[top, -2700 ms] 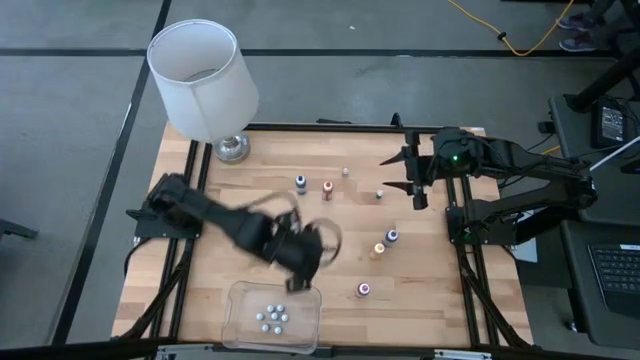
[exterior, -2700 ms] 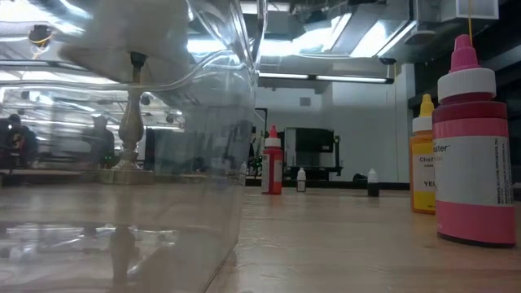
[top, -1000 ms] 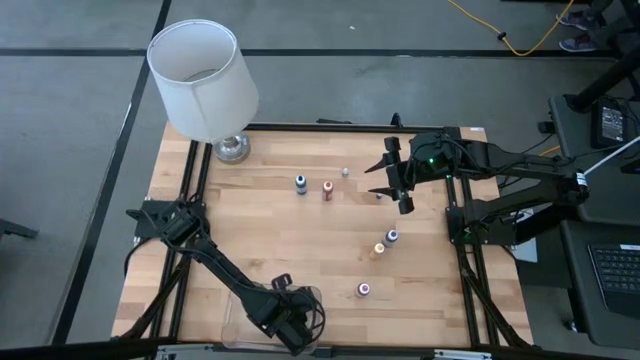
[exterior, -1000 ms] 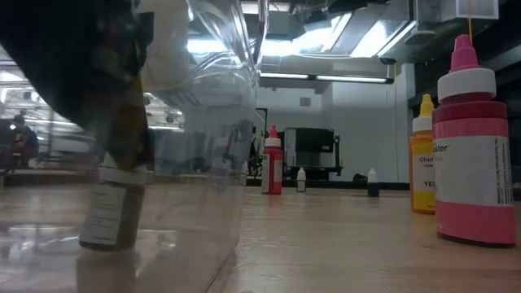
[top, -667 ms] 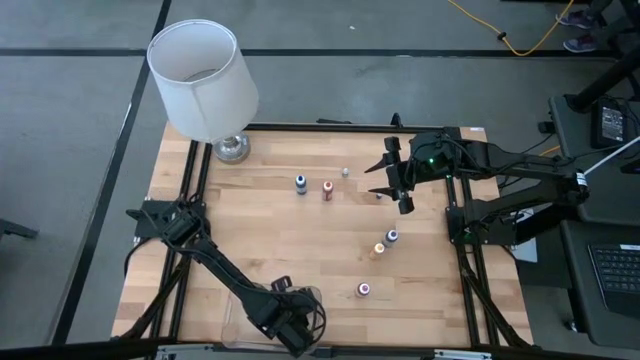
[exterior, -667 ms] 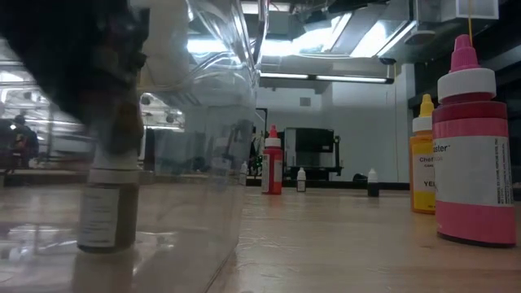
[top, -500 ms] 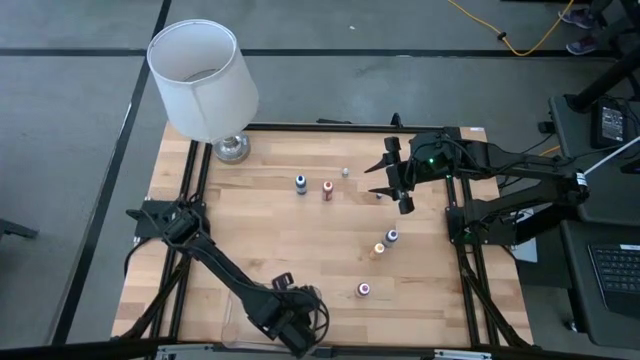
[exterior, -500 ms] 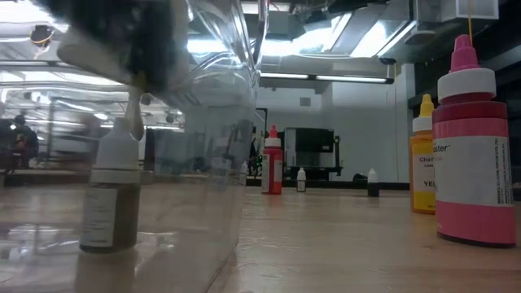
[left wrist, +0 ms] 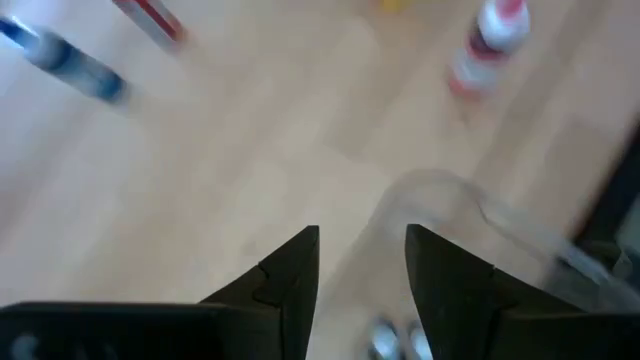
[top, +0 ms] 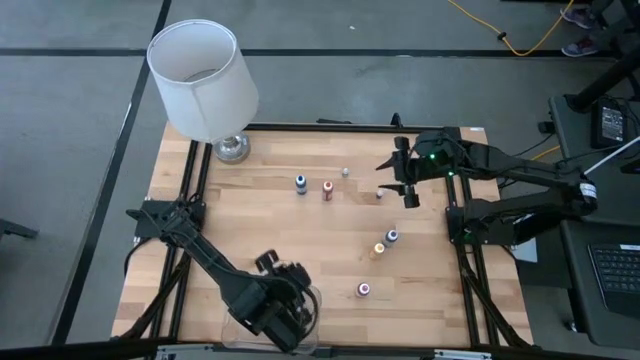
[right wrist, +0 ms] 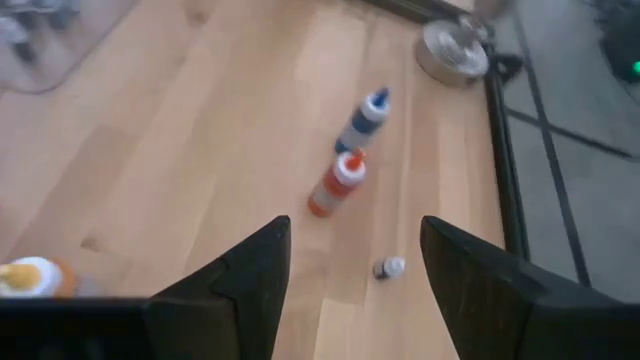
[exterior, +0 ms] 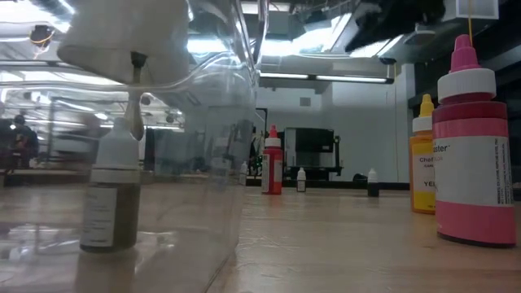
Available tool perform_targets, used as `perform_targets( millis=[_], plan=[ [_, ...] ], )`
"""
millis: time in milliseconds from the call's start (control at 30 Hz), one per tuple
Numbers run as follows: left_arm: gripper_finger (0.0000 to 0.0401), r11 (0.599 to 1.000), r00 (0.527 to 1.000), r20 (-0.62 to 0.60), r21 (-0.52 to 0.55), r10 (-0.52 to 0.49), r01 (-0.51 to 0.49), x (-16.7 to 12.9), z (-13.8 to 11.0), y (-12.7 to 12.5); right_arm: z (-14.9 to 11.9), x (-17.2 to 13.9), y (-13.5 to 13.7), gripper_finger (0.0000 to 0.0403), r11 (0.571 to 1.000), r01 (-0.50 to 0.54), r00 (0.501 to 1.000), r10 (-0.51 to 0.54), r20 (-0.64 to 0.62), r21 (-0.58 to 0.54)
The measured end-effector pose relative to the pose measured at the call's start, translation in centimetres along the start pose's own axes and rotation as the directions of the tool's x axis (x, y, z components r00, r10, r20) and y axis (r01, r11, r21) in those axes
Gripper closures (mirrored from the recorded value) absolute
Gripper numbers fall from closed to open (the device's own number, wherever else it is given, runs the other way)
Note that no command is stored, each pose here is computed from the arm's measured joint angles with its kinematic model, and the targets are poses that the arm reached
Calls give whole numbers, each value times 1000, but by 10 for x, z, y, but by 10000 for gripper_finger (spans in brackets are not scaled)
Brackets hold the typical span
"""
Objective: Pick & Place food coloring
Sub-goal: Put the small pink food coloring bottle into the bin
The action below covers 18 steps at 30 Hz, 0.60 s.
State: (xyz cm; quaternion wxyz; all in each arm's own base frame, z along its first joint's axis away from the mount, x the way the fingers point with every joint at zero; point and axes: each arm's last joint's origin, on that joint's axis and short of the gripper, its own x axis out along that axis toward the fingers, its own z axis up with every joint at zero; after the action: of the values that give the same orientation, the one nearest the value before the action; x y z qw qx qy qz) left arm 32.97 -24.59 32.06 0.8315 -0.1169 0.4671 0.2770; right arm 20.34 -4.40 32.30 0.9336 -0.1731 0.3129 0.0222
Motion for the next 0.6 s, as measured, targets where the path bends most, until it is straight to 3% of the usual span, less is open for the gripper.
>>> perform_targets(
  millis=[100, 233, 400, 600],
  plan=[
    [258, 997, 998, 62, -67, 27, -23, 0, 9, 6, -25, 2, 0, 179, 995, 53, 996, -59, 66, 80],
    [258, 996, 995, 90, -81, 53, -46, 5, 18, 10, -58, 12, 8, 179, 967, 58, 974, -110, 198, 249],
    [258, 994, 994, 87, -89, 68, -60, 10, 26, 14, -111, 37, 27, 179, 920, 75, 984, -131, 123, 385],
    [258, 990, 994, 86, -129, 70, -59, 11, 27, 15, -143, 49, 38, 179, 882, 180, 981, -196, -8, 435]
  ],
)
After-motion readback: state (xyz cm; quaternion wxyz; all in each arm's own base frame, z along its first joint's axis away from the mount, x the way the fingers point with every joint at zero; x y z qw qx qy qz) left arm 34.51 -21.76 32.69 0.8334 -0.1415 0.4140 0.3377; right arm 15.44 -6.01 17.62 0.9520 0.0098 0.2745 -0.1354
